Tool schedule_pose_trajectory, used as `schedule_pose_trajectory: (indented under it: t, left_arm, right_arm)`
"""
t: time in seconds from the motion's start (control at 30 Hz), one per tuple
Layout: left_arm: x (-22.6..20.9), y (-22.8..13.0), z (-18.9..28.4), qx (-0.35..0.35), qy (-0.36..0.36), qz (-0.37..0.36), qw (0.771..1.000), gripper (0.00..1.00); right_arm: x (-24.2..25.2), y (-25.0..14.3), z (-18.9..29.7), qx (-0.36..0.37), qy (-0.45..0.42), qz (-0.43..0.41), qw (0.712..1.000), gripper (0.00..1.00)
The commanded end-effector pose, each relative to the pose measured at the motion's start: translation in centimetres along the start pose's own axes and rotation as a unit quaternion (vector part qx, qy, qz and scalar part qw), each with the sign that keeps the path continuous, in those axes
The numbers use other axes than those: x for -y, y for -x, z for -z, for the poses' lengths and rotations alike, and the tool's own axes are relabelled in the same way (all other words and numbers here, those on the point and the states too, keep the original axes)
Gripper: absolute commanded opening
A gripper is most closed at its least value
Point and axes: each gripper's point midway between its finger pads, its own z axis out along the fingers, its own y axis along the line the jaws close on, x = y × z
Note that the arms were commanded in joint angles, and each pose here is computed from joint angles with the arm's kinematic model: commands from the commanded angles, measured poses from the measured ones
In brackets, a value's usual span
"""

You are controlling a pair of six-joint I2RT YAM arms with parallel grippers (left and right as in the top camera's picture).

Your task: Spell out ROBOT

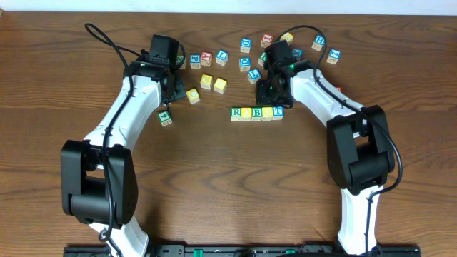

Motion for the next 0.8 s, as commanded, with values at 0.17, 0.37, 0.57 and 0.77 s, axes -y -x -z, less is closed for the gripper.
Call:
schedule_pose_trajectory:
  t: [0.17,0.37,0.57,0.77]
  left_arm:
    - [-0.4,0.1,-0.1,0.001,0.008,-0.001,1.0,0.08]
    - [-0.4,0.1,-0.1,0.001,0.008,-0.001,1.0,0.08]
    - [-0.4,0.1,-0.1,0.002,0.007,-0.001,1.0,0.08]
    - [-0.4,0.1,-0.1,0.002,0.007,-0.001,1.0,0.07]
  right_arm:
    - [1.8,0.4,0.1,0.005,-0.038,-0.03,0.999,0.01]
    - [2.3,0.3,0.1,0.005,-0.05,-0.038,0.998,0.01]
    - [2.5,0.5,0.1,0.01,-0.056,-0.042,0.997,0.01]
    - [2.6,0.6,0.2,0.012,-0.061,-0.044,0.997,0.01]
